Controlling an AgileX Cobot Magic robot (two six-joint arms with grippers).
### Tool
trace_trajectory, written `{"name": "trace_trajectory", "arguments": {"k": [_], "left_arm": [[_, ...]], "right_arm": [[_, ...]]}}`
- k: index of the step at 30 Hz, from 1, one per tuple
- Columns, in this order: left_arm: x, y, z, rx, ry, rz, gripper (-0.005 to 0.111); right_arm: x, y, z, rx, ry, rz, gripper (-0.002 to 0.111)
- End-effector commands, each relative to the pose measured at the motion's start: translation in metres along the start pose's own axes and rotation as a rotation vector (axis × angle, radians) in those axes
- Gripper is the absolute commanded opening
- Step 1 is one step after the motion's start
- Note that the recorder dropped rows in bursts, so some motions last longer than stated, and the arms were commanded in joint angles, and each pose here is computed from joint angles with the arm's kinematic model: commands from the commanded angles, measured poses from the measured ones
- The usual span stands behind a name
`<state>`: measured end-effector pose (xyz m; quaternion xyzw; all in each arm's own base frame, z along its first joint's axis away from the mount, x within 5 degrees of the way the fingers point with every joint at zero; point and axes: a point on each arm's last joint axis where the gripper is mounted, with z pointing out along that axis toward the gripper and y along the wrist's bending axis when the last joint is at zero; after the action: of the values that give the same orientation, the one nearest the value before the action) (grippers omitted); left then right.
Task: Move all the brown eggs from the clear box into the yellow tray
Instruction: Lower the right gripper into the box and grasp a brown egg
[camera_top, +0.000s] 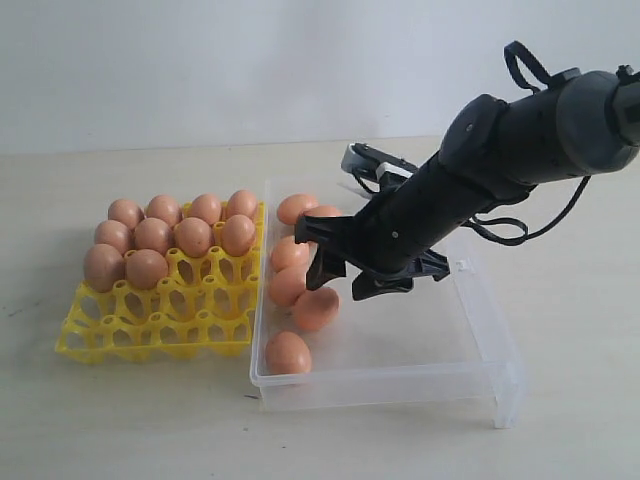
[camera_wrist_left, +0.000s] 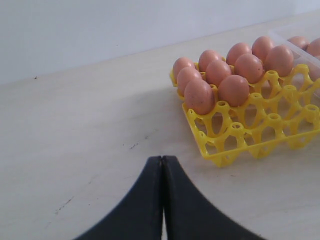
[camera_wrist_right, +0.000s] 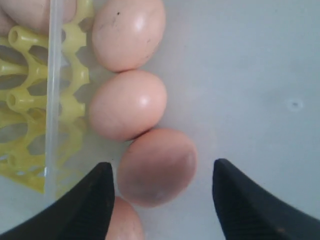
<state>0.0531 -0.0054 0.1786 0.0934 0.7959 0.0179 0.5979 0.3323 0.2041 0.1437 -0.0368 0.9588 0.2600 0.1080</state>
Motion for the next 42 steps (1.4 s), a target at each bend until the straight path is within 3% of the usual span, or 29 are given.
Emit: {"name": "trace_trajectory", "arguments": {"k": [1,9,27,30,34,42], "left_arm": [[-0.002,0.000,-0.001,0.002,-0.016,0.000,0.000],[-0.002,0.000,-0.001,0.002,-0.016,0.000,0.000],[-0.002,0.000,-0.001,0.002,-0.016,0.000,0.000],[-0.002,0.000,-0.001,0.002,-0.016,0.000,0.000],[-0.002,0.000,-0.001,0.002,-0.016,0.000,0.000],[-0.002,0.000,-0.001,0.002,-0.016,0.000,0.000]], "right_arm": [[0.002,0.005,0.005,-0.070,0.032,0.002,0.056],[0.003,0.001,0.017,-0.097,0.048,0.023,0.061],[0.005,-0.013,0.041,-0.074,0.056,0.057,0.059],[0.005,-0.013,0.041,-0.076,0.054,0.000,0.044],[0.005,-0.013,0.041,-0.075,0.053,-0.060,-0.001],[-0.014,0.005,-0.003,-0.025,-0.144,-0.215,0.000]]}}
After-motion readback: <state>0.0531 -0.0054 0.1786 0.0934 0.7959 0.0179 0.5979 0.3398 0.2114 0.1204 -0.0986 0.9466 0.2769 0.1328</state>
